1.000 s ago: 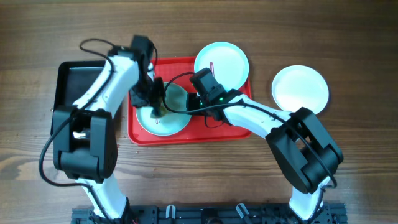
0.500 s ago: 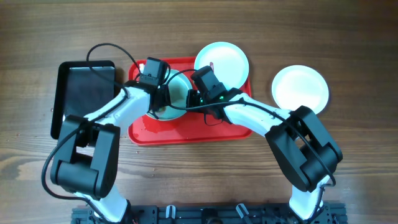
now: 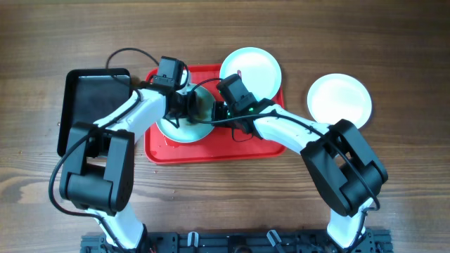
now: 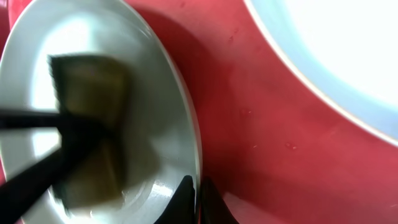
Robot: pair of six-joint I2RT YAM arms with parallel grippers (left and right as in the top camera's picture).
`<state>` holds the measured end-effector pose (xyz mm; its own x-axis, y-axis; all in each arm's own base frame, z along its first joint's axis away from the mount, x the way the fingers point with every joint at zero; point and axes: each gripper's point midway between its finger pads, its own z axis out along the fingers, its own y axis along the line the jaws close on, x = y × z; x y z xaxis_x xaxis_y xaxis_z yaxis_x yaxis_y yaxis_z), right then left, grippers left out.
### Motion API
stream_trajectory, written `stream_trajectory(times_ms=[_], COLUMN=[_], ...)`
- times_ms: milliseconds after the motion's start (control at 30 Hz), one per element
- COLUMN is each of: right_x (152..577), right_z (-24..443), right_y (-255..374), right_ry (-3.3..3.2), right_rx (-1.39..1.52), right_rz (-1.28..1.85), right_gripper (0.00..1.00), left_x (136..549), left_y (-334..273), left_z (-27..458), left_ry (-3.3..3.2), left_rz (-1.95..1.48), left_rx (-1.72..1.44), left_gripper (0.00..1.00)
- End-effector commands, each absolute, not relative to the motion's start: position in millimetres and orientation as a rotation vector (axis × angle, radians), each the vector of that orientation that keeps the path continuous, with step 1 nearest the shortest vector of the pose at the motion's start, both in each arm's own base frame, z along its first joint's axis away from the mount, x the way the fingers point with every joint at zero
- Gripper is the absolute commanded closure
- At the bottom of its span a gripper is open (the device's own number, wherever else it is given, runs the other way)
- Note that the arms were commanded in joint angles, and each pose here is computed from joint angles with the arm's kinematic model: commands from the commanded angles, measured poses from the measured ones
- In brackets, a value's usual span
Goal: Clean dirty plates on tray and stack at the side
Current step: 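Scrub the lower light-blue plate with the sponge in left gripper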
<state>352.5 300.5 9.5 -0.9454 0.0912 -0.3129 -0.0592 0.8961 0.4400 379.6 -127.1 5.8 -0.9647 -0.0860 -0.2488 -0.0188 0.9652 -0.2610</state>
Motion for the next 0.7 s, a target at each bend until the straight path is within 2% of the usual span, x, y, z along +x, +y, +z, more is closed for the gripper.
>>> stream_trajectory(times_ms=[0,67,133,200,333,400,533,567,667], right_x=[338,338,339,339,339,339,338,338,339], right_z=[-5,-5,-5,-5,-5,-5,-5,-5,-5], right_y=[303,302,303,302,302,302,302,302,302], right_ry=[2.791,2.792,2.790,2.791,2.790,2.790,2.793,2.794,2.791], right_rx=[-0.039,-0.039,-0.039,-0.038,-0.038,-0.038,-0.038,-0.038,-0.039], right_rz=[0.641,0.641,0.641,0.641,0.640,0.640,0.640,0.639,0.641], right_gripper=[0.96,0.96,0.96,0.96,0.96,0.96,0.96,0.96,0.96], left_x=[395,391,372,346,296,282,311,327,385], left_y=[-27,-2,-10,-44,-132,-149,-150,-140,-64], left_z=[0,8,-1,-13,1,12,8,3,-7], left_ry=[2.733,2.690,2.792,2.984,3.160,3.098,2.981,2.981,2.858], left_rz=[0.252,0.460,0.413,0.151,-0.693,-0.905,-0.829,-0.703,-0.022], left_rx=[-0.416,-0.430,-0.431,-0.356,0.168,0.414,0.446,0.342,-0.224], left_gripper=[0.96,0.96,0.96,0.96,0.96,0.96,0.96,0.96,0.96])
